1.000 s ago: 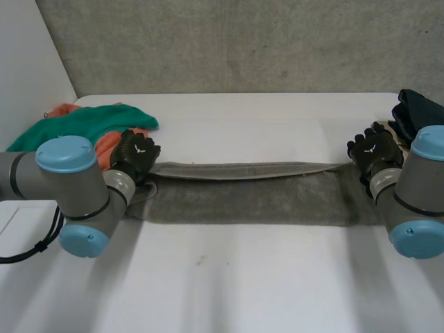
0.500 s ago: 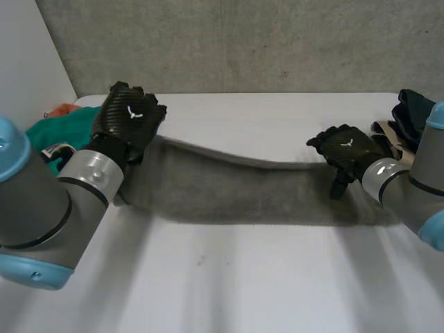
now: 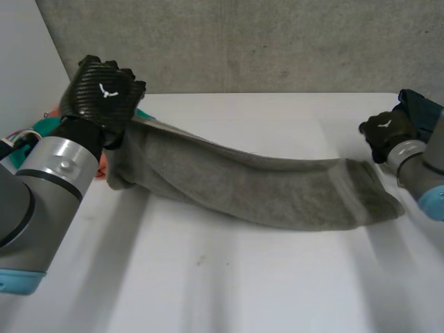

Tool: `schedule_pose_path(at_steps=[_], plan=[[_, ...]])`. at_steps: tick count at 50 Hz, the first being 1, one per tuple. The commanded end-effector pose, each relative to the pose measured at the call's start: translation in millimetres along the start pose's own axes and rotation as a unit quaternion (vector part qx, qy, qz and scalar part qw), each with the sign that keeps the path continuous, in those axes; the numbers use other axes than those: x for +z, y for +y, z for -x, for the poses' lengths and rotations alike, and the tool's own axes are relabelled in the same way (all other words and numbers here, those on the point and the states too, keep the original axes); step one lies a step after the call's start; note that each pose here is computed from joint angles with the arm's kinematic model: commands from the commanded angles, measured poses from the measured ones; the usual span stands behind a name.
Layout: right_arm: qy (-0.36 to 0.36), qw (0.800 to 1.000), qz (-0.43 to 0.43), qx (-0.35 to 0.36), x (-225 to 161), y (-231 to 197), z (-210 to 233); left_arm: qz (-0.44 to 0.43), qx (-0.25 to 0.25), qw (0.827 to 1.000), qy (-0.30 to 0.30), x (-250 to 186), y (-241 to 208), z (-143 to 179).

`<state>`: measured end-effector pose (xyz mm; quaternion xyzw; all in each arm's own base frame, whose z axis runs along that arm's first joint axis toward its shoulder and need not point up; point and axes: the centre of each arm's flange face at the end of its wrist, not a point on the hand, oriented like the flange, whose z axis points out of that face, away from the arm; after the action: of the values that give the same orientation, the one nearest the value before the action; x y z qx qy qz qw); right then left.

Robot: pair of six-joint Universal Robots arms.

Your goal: Fold the laundry.

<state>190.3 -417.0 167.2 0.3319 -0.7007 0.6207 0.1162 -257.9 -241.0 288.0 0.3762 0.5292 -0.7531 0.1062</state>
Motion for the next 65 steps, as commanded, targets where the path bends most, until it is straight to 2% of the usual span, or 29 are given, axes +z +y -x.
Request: schedule_pose_path(at_steps=[1,4,7,9,13,14,19,26,33,39,51,55,60,65], plan=[[0.057,0.998,-0.033,-0.004,-35.5,-38.8,-54.9,0.000,0.003,0.999,-0.039,2.5,1.8,25.3],[0.082,0.995,-0.055,-0.016,-62.8,-63.7,-81.7,-0.002,0.003,0.999,-0.047,1.1,-0.8,31.0],[0.069,0.995,-0.064,-0.027,-88.8,-81.3,-89.5,-0.005,0.004,0.999,-0.049,-2.2,-2.9,32.3],[0.050,0.997,-0.061,-0.023,-98.4,-84.8,-86.5,-0.003,0.003,0.999,-0.040,-6.0,-2.0,27.6],[-0.034,0.999,-0.038,-0.003,-108.1,-77.1,-60.5,-0.006,0.002,1.000,-0.025,-10.2,-1.3,20.3],[-0.061,0.998,-0.022,0.006,-106.5,-67.8,-50.7,-0.007,0.002,1.000,-0.022,-10.8,-1.3,19.0],[-0.102,0.995,-0.008,0.017,-79.2,-45.8,-32.3,-0.020,-0.001,1.000,-0.009,-14.1,-7.7,14.1],[-0.211,0.976,-0.062,0.010,-41.8,-51.7,32.4,-0.034,-0.004,0.999,0.005,-20.7,-17.6,6.1],[-0.266,0.961,-0.069,0.023,-15.5,-36.6,79.4,-0.051,-0.003,0.999,-0.008,-26.8,-29.1,14.3],[-0.286,0.955,-0.067,0.036,-3.2,-25.2,100.4,-0.067,-0.001,0.998,-0.019,-31.5,-39.0,21.5],[-0.256,0.962,-0.082,0.038,2.9,-35.2,89.9,-0.081,0.001,0.996,-0.033,-35.1,-46.5,29.6],[-0.214,0.971,-0.099,0.027,-8.0,-63.1,63.2,-0.079,0.001,0.996,-0.037,-34.0,-45.6,31.3],[-0.126,0.983,-0.130,0.012,-46.4,-112.6,-1.9,-0.072,0.002,0.996,-0.045,-32.1,-41.5,35.2],[-0.087,0.991,-0.101,-0.009,-87.1,-115.6,-48.5,-0.057,0.006,0.997,-0.056,-28.6,-32.8,42.4]])
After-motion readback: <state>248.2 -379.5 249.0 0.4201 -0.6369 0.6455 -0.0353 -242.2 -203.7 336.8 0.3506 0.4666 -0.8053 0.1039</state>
